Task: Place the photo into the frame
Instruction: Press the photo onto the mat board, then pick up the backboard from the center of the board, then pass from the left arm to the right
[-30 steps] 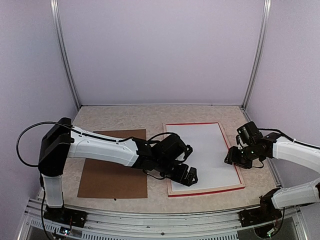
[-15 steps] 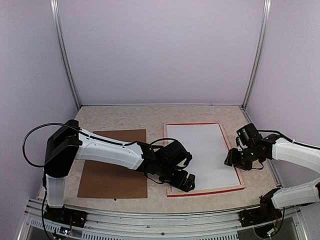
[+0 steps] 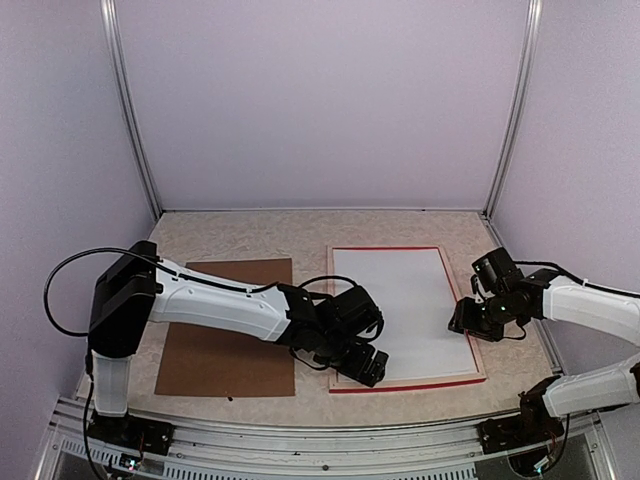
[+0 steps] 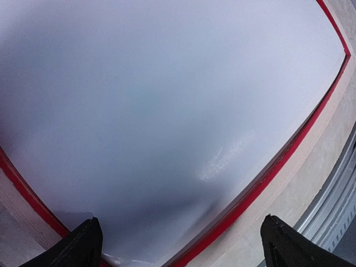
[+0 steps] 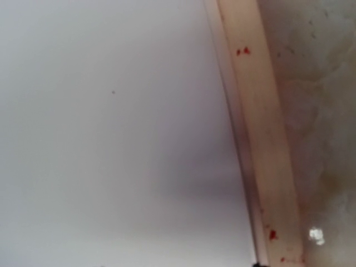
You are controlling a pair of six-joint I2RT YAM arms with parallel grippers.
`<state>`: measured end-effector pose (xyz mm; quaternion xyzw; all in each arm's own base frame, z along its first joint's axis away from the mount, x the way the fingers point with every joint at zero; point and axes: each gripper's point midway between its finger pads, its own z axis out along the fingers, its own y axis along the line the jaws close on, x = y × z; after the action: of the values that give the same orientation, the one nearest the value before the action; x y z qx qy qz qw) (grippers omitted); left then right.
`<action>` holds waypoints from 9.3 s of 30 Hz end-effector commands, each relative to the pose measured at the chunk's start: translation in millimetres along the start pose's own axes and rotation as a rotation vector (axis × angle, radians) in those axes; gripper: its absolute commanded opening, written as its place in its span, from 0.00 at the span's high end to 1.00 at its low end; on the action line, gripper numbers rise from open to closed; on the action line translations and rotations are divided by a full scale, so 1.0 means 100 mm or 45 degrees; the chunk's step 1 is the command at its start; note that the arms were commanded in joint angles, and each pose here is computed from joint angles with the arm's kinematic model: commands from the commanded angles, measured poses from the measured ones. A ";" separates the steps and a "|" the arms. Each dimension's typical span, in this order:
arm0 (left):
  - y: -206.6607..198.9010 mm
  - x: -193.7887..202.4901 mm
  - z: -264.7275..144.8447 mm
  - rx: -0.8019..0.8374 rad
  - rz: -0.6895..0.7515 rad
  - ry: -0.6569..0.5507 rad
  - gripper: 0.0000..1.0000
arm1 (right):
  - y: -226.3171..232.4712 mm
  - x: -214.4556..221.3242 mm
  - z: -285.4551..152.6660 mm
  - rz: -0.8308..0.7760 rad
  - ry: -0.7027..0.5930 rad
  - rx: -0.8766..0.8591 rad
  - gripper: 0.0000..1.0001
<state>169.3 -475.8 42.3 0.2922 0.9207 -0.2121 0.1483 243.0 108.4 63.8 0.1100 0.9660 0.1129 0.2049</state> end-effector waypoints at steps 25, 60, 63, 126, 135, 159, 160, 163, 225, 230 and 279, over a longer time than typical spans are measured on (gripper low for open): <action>2.09 -1.06 -2.22 -0.432 -0.420 -0.642 0.01 | 1.15 -0.88 -0.30 -0.356 -0.247 -0.259 0.33; 4.17 0.80 -1.75 -0.419 -1.057 -0.189 0.01 | 3.77 0.61 1.06 -0.628 0.259 -0.628 0.24; 4.18 0.86 -1.69 -0.382 -1.072 -0.164 0.02 | 3.77 0.64 1.10 -0.611 0.277 -0.632 0.24; 2.76 -0.37 -2.85 0.302 -0.620 -0.790 0.35 | 3.40 0.45 1.33 -0.559 0.365 -0.649 0.27; 2.69 -0.44 -2.92 0.339 -0.569 -0.835 0.28 | 3.48 0.52 1.33 -0.548 0.402 -0.775 0.28; 3.04 -0.41 -2.91 -0.105 -0.767 -0.714 0.72 | 3.45 0.50 1.25 -0.561 0.384 -0.819 0.29; 3.03 -0.43 -2.90 -0.107 -0.764 -0.710 0.76 | 3.45 0.49 1.24 -0.565 0.379 -0.821 0.29; 3.00 -0.46 -2.87 -0.115 -0.762 -0.694 0.85 | 3.48 0.46 1.18 -0.575 0.367 -0.831 0.29; 2.43 -0.95 -3.20 -0.262 -0.692 -0.595 0.79 | 3.63 -0.26 -0.15 -0.645 0.127 -0.908 0.23; 2.31 -1.02 -3.26 -0.175 -0.694 -0.642 0.57 | 3.64 -0.27 -0.19 -0.640 0.128 -0.919 0.23; 0.97 -1.47 -3.13 0.316 -0.366 -0.754 0.40 | 3.93 -0.83 -1.29 -0.369 0.086 -1.331 0.22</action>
<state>297.1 -325.1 328.9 0.0876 0.8490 -0.4133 0.3172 326.7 442.3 297.2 -0.1441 0.7992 0.5487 0.1986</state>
